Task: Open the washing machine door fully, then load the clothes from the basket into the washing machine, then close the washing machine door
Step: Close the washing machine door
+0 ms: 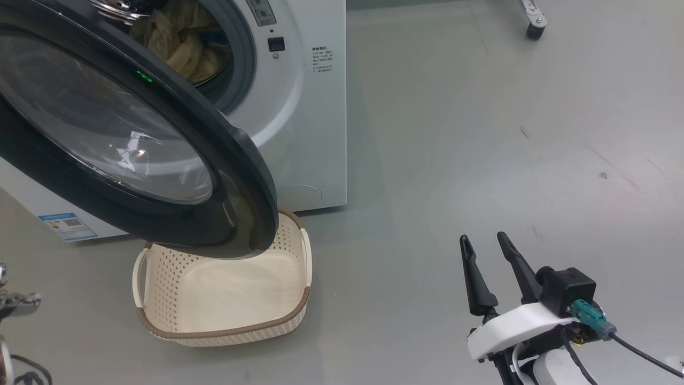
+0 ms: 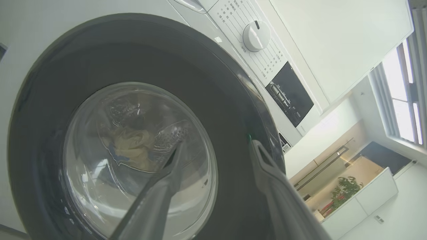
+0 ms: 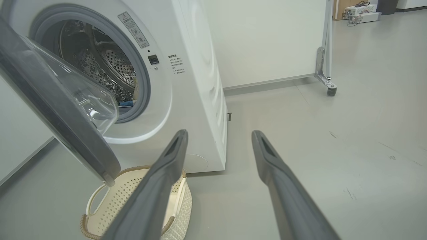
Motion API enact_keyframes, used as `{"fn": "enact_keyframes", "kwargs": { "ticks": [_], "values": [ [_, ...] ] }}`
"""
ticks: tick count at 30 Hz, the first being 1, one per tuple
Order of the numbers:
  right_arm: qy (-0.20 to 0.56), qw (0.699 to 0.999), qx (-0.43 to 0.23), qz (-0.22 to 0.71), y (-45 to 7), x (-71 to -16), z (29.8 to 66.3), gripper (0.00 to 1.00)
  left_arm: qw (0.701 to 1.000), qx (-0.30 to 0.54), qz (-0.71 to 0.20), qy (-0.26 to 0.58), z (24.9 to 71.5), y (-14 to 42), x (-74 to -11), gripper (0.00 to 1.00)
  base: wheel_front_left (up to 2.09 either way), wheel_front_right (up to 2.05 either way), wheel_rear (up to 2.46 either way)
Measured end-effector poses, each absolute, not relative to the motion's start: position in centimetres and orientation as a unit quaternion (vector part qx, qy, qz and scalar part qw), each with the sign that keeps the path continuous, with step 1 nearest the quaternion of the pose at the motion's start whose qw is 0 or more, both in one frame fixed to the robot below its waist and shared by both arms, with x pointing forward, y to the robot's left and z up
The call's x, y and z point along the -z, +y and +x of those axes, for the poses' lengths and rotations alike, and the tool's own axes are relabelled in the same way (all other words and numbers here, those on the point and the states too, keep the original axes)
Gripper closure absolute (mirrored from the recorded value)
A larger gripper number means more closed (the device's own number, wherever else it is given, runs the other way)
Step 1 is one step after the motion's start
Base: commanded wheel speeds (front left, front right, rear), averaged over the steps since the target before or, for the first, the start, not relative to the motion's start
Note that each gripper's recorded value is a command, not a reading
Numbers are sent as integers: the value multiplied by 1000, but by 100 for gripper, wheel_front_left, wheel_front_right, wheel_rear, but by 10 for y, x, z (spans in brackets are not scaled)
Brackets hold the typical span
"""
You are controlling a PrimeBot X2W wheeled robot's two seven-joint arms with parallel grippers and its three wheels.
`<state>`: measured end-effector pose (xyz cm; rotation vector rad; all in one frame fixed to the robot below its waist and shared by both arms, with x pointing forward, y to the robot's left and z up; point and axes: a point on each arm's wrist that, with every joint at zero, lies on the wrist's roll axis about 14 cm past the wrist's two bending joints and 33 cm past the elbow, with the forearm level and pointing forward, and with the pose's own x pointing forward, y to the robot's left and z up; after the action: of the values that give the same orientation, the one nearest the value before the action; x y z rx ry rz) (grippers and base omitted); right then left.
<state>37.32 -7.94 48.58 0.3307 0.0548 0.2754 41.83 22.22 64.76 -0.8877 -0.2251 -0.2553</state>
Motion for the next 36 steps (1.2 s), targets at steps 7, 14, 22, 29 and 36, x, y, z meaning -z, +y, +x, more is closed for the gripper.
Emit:
{"fn": "enact_keyframes", "kwargs": {
  "ticks": [7,14,22,29,36],
  "values": [
    [27,976,-139,165,-78,-486,375,0,945,95,-296,-99,406,217,-622,0,0,0,0],
    [25,976,-140,164,-77,-487,375,0,978,98,-172,-62,387,202,-575,0,0,0,0],
    [12,977,-140,159,-80,-496,371,0,993,102,-63,-16,352,198,-512,0,0,0,0],
    [0,978,-138,154,-84,-503,369,0,995,86,-58,10,342,198,-488,0,0,0,0],
    [-8,980,-133,148,-89,-506,363,0,997,58,-48,24,339,203,-476,0,0,0,0]
  ]
}}
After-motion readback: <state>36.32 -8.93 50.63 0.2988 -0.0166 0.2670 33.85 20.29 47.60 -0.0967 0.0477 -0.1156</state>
